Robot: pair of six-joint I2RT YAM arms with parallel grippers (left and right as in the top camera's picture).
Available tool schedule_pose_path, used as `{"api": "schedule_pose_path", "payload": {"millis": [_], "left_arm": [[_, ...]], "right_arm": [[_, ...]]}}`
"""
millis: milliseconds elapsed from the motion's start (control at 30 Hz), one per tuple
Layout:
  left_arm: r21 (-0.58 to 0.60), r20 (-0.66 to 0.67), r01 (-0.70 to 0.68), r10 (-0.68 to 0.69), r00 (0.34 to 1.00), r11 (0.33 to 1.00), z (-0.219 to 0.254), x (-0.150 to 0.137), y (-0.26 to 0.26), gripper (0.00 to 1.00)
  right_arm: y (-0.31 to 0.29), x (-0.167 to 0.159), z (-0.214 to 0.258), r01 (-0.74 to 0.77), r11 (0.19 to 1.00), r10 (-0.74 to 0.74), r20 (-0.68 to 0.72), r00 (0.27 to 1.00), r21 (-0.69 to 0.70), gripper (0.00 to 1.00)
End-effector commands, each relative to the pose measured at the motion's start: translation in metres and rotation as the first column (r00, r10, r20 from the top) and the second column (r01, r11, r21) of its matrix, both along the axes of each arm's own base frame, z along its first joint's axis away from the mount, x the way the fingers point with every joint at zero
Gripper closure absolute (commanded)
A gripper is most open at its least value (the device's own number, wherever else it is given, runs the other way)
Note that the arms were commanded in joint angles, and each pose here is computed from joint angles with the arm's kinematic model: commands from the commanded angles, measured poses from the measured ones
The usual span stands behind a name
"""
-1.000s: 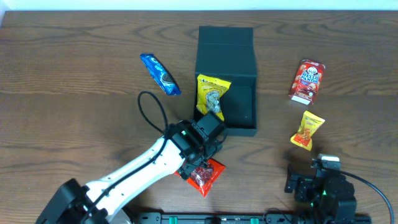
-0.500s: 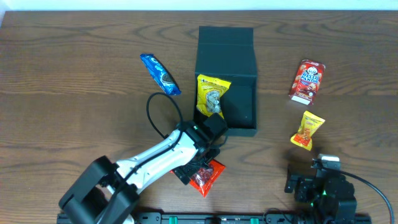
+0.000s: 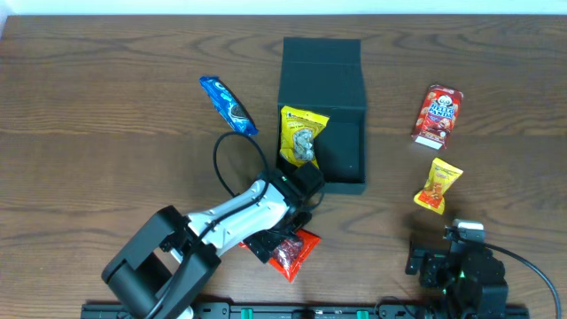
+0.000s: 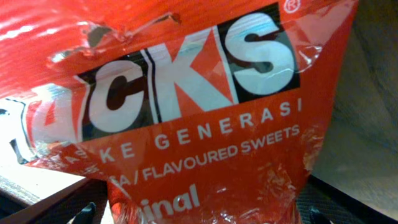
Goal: Pack container
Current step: 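Move the left gripper to the red Hacks packet and grasp it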
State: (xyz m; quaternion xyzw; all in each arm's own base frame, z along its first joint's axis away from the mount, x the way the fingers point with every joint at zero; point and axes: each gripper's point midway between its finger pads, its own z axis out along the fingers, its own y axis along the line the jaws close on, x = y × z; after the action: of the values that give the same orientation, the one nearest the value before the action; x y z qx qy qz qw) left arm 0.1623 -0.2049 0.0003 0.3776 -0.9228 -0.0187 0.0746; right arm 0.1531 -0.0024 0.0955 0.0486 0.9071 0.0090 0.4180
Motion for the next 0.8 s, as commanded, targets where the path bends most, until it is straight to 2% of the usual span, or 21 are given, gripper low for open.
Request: {"api": "schedule_pose_path", "payload": {"millis": [0, 100, 400, 767], "left_arm": [[0.023, -0.014, -0.027, 0.027, 1.000, 0.999, -0.0053, -0.0014, 0.0051, 0.08], [0.018, -0.010, -0.026, 0.026, 1.000, 1.000, -0.0055, -0.0004, 0.0038, 0.19], [0.014, -0.007, -0.026, 0.026, 1.000, 1.000, -0.0056, 0.0002, 0.0029, 0.38], [0.010, -0.012, -0.026, 0.026, 1.000, 1.000, -0.0055, -0.0007, 0.0020, 0.46]], "right_arm": [[-0.0018, -0.0007, -0.0015, 0.006, 1.000, -0.006, -0.003, 1.000, -0.007, 0.01], [-0.0018, -0.0007, -0.0015, 0.006, 1.000, -0.006, -0.003, 1.000, -0.007, 0.01], [-0.0018, -0.0007, -0.0014, 0.006, 1.000, -0.006, -0.002, 1.000, -0.007, 0.01], [-0.0018, -0.0007, -0.0015, 0.006, 1.000, -0.006, -0.003, 1.000, -0.007, 0.01]]}}
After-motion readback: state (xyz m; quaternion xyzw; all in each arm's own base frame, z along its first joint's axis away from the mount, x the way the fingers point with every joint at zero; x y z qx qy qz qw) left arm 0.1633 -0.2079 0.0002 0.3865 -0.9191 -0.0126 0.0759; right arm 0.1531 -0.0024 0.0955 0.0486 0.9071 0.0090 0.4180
